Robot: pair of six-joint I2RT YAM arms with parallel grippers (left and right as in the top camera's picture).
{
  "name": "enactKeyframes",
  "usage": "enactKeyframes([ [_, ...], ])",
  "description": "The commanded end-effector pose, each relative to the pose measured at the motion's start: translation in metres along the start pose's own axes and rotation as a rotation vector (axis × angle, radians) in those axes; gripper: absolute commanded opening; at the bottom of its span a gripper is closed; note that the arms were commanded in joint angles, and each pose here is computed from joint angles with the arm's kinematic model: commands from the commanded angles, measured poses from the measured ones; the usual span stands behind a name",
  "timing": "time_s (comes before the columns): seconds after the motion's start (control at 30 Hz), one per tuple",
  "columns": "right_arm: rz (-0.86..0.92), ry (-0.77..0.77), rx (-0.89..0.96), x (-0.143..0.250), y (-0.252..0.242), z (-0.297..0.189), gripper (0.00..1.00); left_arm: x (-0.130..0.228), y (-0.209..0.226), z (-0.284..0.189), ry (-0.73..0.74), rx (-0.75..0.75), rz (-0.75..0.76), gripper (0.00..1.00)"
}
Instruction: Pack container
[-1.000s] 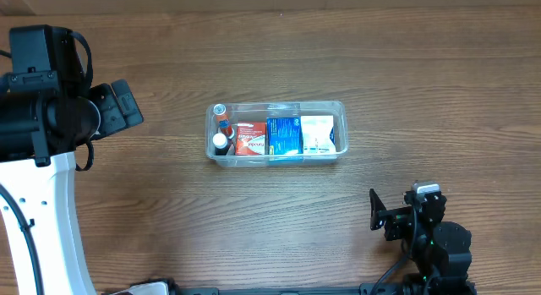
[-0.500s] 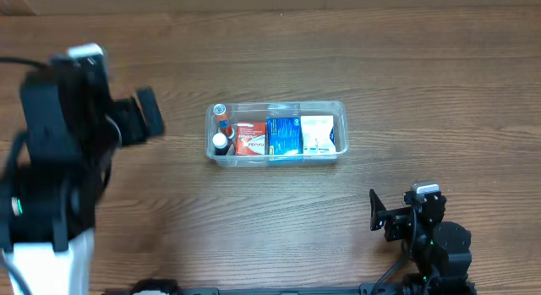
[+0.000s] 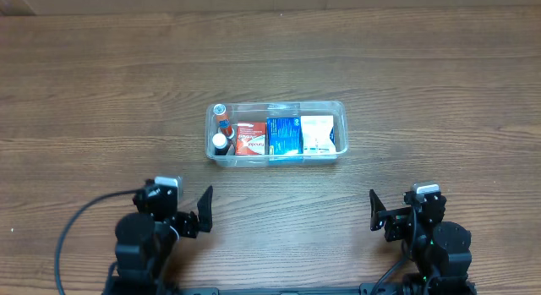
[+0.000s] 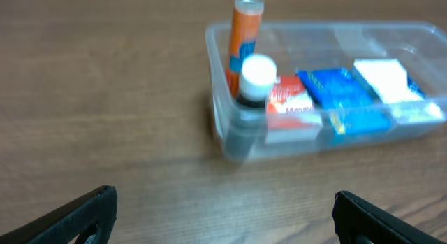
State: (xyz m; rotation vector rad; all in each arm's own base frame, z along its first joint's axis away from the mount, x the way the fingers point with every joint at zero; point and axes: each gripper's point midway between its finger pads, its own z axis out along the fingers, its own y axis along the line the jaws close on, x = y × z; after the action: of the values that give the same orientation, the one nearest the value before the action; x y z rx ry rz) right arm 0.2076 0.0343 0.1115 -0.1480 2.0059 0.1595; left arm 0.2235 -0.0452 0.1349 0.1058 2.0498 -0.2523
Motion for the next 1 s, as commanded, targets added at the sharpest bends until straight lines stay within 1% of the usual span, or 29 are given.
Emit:
enactKeyframes([
  [0.0, 0.000, 0.014, -0.002, 0.006, 0.000, 0.002, 1.00, 0.032, -0.004, 0.009, 0.004, 0.042, -0.034, 1.00],
  [0.03, 0.000, 0.014, -0.002, 0.006, 0.000, 0.002, 1.00, 0.037, -0.003, 0.012, -0.002, 0.042, -0.033, 1.00],
  [0.13, 0.000, 0.014, -0.002, 0.006, 0.000, 0.002, 1.00, 0.028, -0.003, 0.008, -0.045, 0.038, 0.021, 1.00],
  [0.33, 0.000, 0.014, -0.002, 0.006, 0.000, 0.002, 1.00, 0.012, -0.005, 0.000, -0.136, 0.044, 0.041, 1.00],
  [0.97, 0.000, 0.014, -0.002, 0.006, 0.000, 0.002, 1.00, 0.012, -0.005, 0.000, -0.135, 0.044, 0.041, 1.00],
])
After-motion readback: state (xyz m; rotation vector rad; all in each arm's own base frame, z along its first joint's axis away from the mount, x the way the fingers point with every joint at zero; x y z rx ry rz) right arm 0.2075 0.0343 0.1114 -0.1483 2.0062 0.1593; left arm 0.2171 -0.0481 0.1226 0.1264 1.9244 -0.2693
